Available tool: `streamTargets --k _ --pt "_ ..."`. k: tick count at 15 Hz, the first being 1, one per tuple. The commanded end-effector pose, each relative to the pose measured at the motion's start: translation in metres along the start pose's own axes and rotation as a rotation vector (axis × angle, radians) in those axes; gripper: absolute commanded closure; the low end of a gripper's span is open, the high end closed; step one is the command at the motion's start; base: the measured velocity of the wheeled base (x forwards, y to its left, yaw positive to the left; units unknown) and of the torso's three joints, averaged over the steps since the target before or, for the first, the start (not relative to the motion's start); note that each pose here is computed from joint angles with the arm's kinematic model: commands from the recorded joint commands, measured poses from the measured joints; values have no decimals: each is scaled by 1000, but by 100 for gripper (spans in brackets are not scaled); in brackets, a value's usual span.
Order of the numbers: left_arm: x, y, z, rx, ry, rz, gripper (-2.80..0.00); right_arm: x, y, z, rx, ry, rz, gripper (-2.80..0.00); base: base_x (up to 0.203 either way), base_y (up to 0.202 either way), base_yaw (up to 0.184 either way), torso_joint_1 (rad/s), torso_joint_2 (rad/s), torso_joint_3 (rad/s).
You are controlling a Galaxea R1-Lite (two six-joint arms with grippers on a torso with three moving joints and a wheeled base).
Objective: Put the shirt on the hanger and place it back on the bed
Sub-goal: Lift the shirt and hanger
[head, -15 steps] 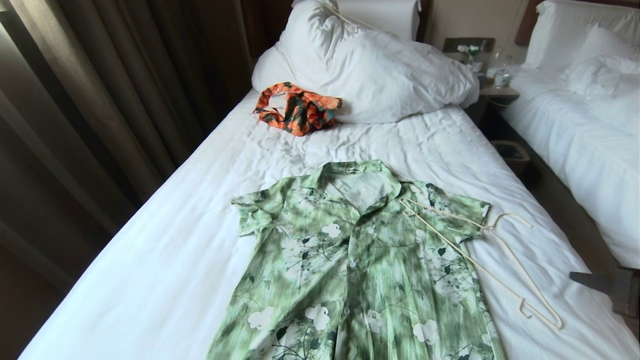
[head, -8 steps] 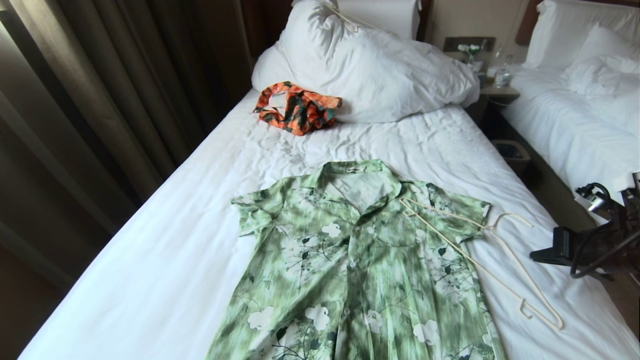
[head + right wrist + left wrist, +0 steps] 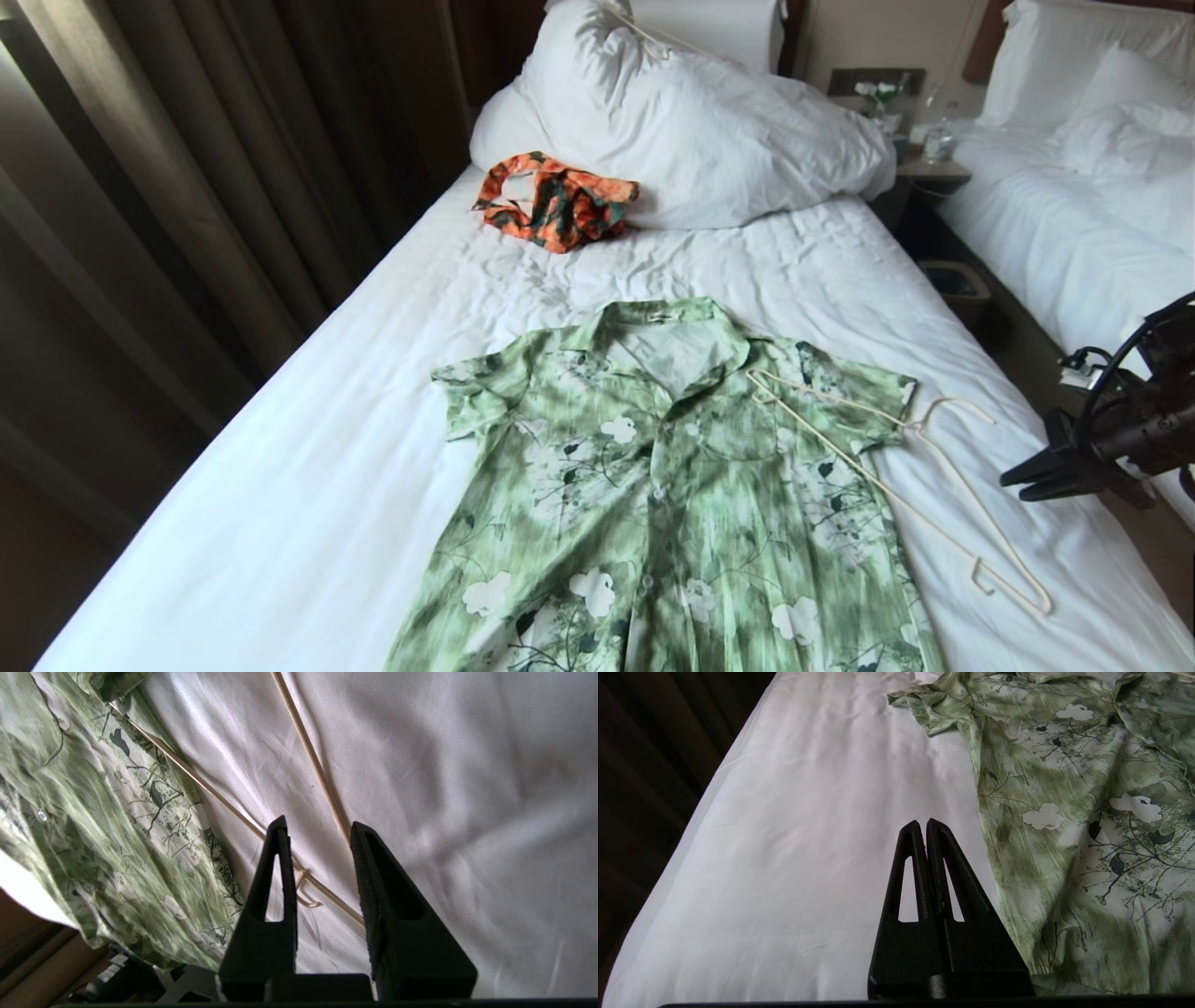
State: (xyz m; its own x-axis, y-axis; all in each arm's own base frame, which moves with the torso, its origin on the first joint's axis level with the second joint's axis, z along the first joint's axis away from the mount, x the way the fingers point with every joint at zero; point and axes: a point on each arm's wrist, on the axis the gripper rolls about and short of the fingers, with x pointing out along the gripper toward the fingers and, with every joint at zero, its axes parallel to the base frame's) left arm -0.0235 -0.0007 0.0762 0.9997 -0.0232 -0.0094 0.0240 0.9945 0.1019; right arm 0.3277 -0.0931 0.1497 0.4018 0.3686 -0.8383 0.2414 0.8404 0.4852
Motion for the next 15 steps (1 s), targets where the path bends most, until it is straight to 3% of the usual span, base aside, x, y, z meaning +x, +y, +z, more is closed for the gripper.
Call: streamTargets --k 1,9,12,15 --pt "0 0 0 0 -2 0 0 12 -22 11 41 57 106 -280 0 0 0 0 0 0" --pt "0 0 0 0 -2 0 0 34 -39 10 25 111 409 -280 0 0 0 0 0 0" --pt "0 0 0 0 -2 0 0 44 -44 8 2 125 453 -280 0 0 0 0 0 0" --pt "0 0 0 0 -2 0 0 51 -51 4 -82 118 461 -280 0 0 0 0 0 0"
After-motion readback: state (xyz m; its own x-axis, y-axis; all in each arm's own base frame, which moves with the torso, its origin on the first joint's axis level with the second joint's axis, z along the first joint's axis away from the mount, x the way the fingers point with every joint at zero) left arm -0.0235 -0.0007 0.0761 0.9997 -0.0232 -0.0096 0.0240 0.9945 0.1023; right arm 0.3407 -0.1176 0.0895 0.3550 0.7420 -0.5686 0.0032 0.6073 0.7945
